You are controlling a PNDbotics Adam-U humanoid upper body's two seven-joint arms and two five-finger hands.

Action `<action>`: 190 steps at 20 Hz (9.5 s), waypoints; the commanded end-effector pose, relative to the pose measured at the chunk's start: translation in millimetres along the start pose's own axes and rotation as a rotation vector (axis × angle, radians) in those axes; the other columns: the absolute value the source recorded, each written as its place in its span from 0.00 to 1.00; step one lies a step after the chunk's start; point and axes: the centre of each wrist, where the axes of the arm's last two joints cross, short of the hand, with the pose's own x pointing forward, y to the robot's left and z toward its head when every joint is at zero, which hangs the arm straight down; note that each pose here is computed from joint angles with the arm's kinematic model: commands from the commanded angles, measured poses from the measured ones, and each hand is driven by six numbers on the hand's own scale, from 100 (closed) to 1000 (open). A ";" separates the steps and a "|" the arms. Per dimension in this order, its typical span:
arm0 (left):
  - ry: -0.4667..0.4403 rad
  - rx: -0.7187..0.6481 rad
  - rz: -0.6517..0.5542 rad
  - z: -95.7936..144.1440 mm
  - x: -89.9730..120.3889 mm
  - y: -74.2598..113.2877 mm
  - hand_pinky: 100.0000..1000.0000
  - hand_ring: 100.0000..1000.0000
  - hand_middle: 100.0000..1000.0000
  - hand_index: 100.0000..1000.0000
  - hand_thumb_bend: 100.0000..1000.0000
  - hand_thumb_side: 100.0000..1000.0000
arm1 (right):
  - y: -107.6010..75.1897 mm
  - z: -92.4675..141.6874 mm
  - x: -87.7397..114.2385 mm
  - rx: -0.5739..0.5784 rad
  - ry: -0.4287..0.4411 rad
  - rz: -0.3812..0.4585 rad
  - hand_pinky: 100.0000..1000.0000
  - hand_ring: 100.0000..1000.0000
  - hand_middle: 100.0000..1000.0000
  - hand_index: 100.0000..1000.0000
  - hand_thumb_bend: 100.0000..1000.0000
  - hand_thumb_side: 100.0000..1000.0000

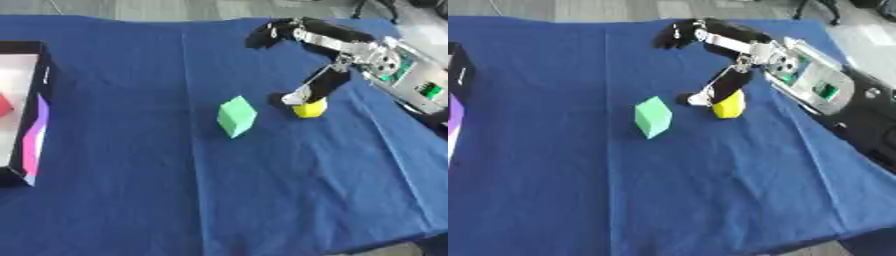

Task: Pick up the objects with one hand, pass them to the other hand, and then place them into the box on the other side of the table.

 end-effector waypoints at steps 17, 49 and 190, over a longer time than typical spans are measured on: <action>-0.058 0.014 -0.045 2.4 23.6 13.7 1.00 0.62 0.50 0.66 0.00 0.24 | 4.5 -7.2 6.3 0.126 0.050 0.119 0.84 0.84 0.84 0.86 0.35 0.00; -0.073 0.015 -0.075 1.4 31.1 16.0 1.00 0.62 0.48 0.65 0.00 0.23 | 15.1 -3.1 -19.5 0.189 0.199 0.120 0.83 0.79 0.73 0.83 0.31 0.00; -0.009 -0.438 -0.355 -78.2 57.0 -49.8 1.00 0.82 0.67 0.90 0.00 0.14 | 109.3 -97.5 61.3 -0.553 -0.182 -0.519 0.57 0.55 0.47 0.53 0.17 0.00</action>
